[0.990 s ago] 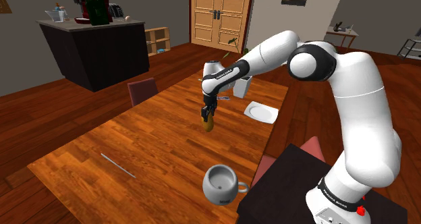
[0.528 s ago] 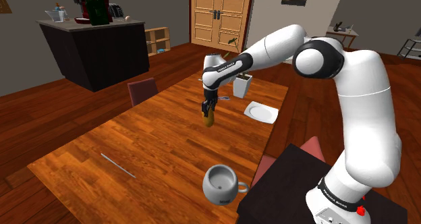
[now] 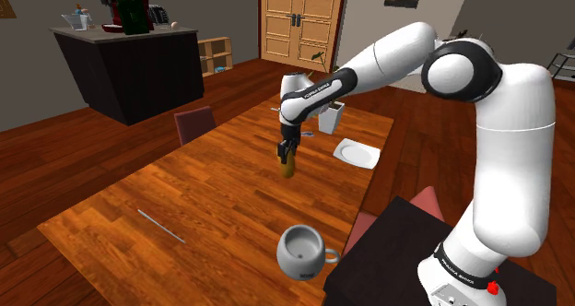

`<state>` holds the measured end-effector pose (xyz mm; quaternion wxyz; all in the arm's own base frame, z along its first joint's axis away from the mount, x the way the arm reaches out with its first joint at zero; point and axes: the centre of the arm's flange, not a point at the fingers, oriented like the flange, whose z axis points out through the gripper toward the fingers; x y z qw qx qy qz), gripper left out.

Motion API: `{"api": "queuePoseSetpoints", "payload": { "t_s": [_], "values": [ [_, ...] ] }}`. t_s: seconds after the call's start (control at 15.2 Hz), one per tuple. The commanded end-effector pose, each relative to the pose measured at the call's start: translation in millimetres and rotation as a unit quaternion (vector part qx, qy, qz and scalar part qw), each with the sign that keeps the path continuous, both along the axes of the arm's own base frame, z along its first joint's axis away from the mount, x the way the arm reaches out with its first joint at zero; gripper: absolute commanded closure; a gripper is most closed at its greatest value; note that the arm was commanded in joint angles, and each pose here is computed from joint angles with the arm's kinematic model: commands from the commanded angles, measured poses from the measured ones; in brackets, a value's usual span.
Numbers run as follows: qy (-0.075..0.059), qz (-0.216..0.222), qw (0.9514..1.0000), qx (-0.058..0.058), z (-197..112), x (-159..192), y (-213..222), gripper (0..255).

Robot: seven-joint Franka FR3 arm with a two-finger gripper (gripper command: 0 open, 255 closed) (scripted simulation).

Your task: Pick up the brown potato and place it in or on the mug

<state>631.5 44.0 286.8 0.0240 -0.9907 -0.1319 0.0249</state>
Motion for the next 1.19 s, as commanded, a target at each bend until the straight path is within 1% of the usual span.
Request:
{"api": "queuePoseSetpoints", "payload": {
  "t_s": [0.0,1.12],
  "values": [
    [0.000,0.000,1.0000,0.000,3.1,-27.2,10.5,255],
    [0.000,0.000,1.0000,0.000,6.7,-224.4,117.5,255]
  ]
}}
